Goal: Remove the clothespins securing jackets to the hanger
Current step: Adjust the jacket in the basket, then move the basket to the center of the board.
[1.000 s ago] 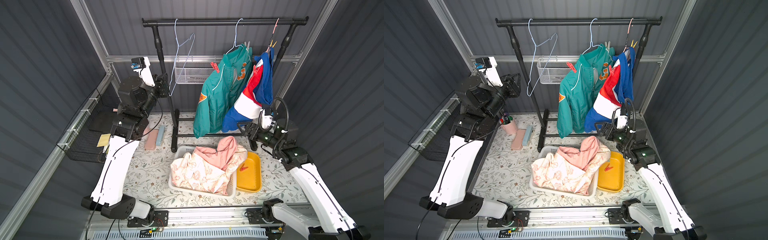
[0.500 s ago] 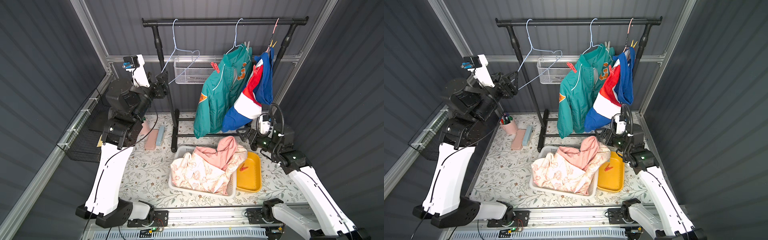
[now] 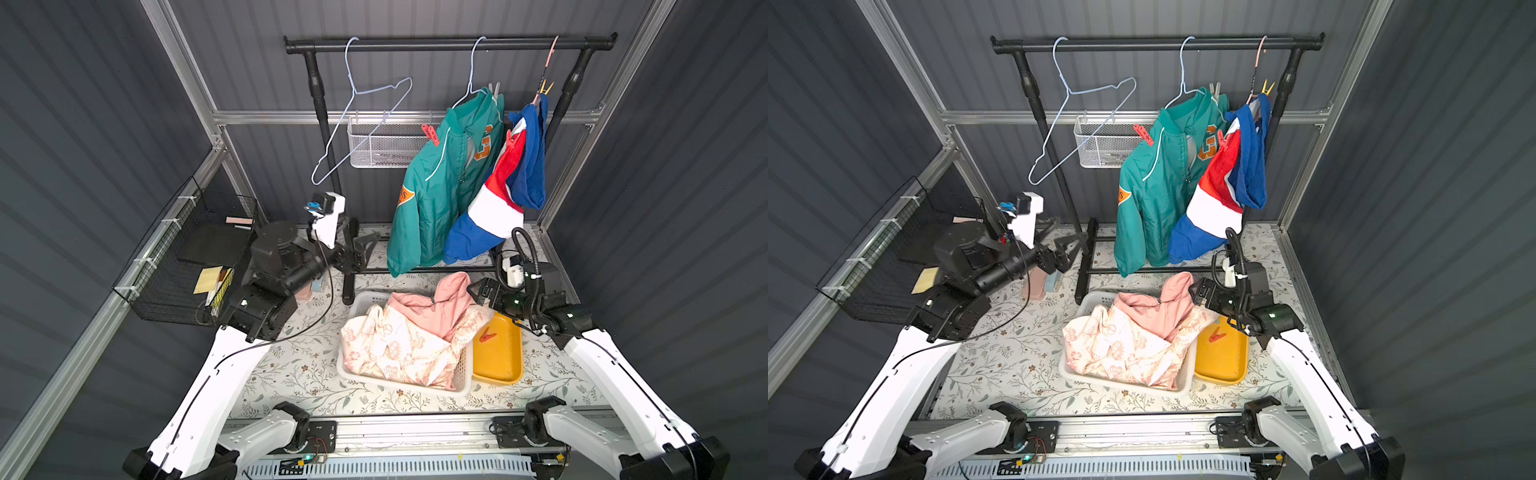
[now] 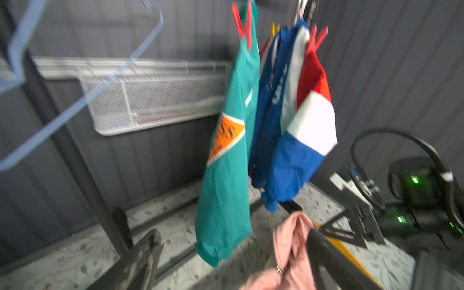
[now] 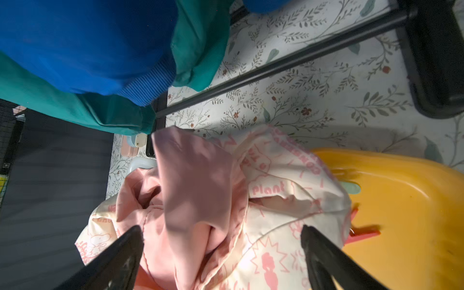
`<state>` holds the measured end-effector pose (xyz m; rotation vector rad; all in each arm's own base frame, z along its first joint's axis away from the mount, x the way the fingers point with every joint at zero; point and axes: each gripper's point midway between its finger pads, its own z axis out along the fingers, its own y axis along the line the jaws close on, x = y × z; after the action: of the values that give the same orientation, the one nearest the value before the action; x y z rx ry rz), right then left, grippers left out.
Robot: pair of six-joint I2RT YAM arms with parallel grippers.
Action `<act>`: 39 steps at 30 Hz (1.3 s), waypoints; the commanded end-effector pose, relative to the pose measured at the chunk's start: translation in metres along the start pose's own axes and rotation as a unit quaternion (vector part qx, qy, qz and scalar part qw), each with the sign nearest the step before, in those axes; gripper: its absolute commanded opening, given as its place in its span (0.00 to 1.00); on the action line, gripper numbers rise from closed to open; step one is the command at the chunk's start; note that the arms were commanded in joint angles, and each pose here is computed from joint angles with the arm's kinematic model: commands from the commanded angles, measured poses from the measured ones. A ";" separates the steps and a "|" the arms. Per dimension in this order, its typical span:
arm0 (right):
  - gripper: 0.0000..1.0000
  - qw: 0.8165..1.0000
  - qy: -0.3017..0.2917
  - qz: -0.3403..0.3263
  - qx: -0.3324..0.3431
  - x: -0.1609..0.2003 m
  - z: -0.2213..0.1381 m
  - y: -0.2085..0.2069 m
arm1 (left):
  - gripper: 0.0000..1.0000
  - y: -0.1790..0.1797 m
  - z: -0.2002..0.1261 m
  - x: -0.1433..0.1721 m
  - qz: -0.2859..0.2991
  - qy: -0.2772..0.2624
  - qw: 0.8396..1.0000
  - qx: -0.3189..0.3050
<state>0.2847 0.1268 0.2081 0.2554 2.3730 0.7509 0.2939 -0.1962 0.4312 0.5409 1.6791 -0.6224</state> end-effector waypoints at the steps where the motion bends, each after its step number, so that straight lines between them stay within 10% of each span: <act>1: 0.99 1.000 0.020 0.017 0.018 0.012 0.016 -0.007 | 0.99 -0.010 0.010 0.053 -0.012 0.051 0.998 0.037; 10: 0.71 0.997 0.055 0.047 -0.006 0.027 0.052 0.015 | 0.99 -0.005 0.031 0.117 -0.072 0.097 0.992 0.042; 17: 0.11 0.997 0.063 0.017 -0.051 0.030 0.053 0.052 | 0.99 0.009 0.036 0.123 -0.069 0.103 0.992 0.005; 20: 0.00 0.994 0.071 -0.004 -0.081 0.038 0.044 0.078 | 0.99 0.015 0.034 0.115 -0.073 0.094 0.993 -0.016; 28: 0.00 0.982 0.129 -0.039 -0.130 0.099 0.035 0.128 | 0.97 0.039 0.030 0.133 -0.082 0.122 0.985 -0.086; 39: 0.00 0.967 0.250 0.014 0.047 0.190 0.102 0.023 | 0.58 0.015 0.042 0.202 -0.106 0.207 0.972 -0.016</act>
<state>0.2000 0.2787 0.0807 0.0253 2.8235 0.9396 0.3088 -0.1971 0.2488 0.4272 2.0916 -0.6055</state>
